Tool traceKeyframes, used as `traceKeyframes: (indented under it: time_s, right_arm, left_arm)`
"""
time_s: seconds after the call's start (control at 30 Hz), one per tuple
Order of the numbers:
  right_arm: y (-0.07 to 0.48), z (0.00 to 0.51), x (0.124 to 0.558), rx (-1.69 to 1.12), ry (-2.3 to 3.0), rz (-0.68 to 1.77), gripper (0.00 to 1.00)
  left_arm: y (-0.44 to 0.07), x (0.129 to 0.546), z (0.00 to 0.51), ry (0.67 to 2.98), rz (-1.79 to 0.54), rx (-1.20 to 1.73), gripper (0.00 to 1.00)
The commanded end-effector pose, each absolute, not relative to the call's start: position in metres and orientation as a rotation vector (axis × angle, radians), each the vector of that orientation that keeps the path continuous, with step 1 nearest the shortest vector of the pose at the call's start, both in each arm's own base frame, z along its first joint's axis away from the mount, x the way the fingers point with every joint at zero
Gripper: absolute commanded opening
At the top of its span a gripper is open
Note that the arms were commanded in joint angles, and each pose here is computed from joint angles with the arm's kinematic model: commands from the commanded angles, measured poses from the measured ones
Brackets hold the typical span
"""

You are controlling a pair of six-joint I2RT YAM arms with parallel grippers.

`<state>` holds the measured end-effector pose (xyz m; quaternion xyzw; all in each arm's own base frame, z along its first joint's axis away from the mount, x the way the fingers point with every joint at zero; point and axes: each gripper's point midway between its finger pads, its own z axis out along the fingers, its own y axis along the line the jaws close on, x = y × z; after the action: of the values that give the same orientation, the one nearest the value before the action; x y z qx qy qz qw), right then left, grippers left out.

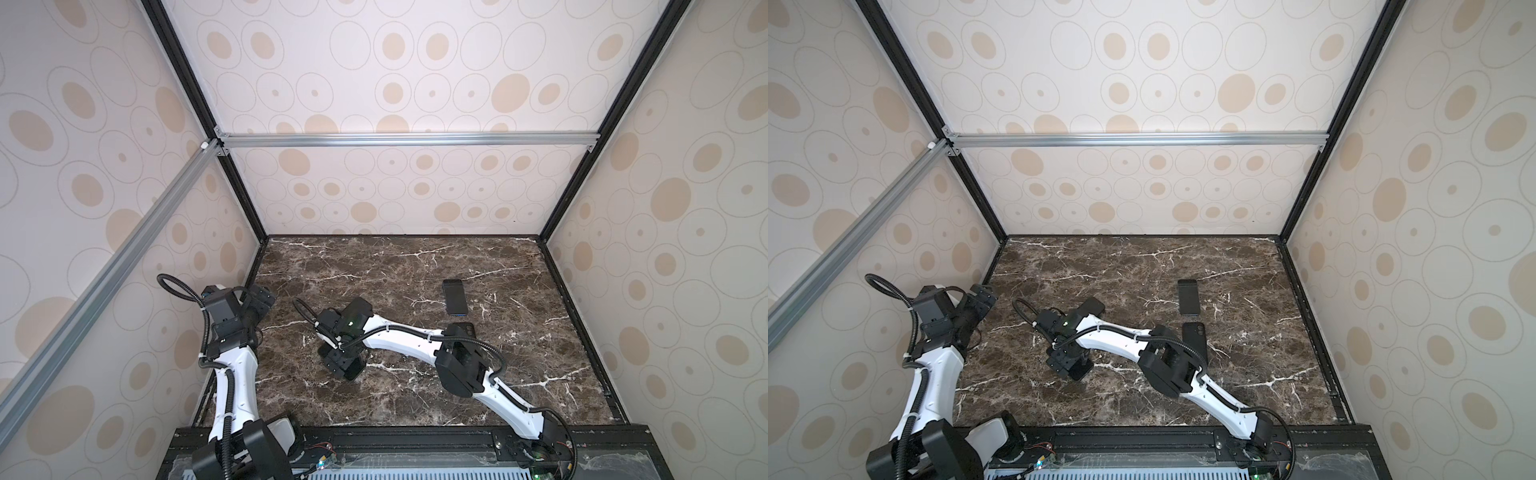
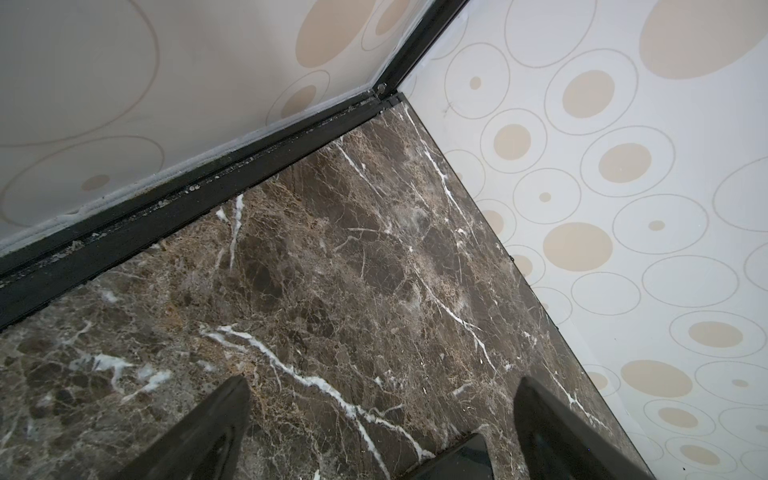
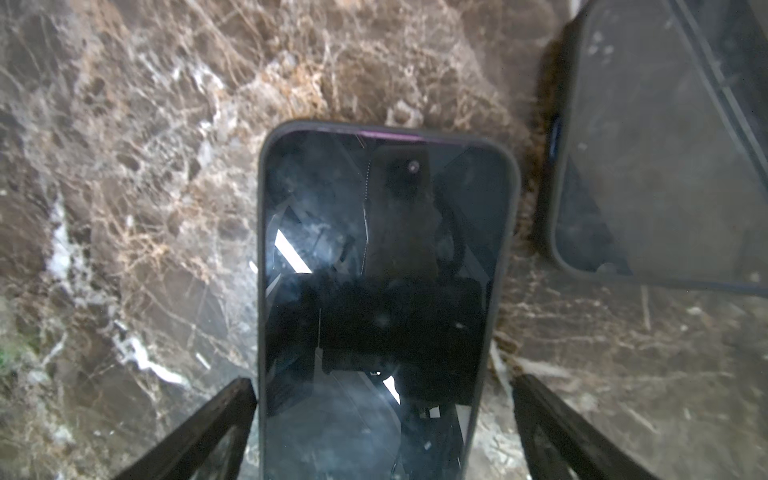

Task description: Take the phone out of the phone case

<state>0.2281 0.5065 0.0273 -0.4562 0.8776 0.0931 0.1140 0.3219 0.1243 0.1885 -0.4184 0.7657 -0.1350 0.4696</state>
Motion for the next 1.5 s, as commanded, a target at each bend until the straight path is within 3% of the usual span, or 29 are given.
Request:
traceKeyframes:
  time_s: [0.0, 0.57, 0.97, 1.27, 1.47]
  right_arm:
    - [0.503, 0.013, 0.216, -1.401, 2.596, 0.217, 0.99]
    - [0.483, -0.008, 0.215, -1.416, 2.621, 0.014, 0.83]
    - [0.471, 0.029, 0.2, -1.376, 2.616, 0.107, 0.75]
    - [0.414, 0.05, 0.203, -1.101, 2.673, 0.137, 0.75]
    - [0.369, 0.047, 0.227, -0.713, 2.768, 0.397, 0.75]
  left_arm:
    - [0.125, 0.323, 0.193, 1.855, -0.345, -1.014, 0.99]
    - [0.128, 0.316, 0.181, 1.863, -0.303, -1.034, 0.99]
    - [0.129, 0.314, 0.182, 1.884, -0.257, -1.003, 0.99]
    - [0.056, 0.35, 0.181, 1.985, -0.301, -0.801, 0.99]
    - [-0.024, 0.373, 0.174, 2.064, -0.446, -0.628, 0.99]
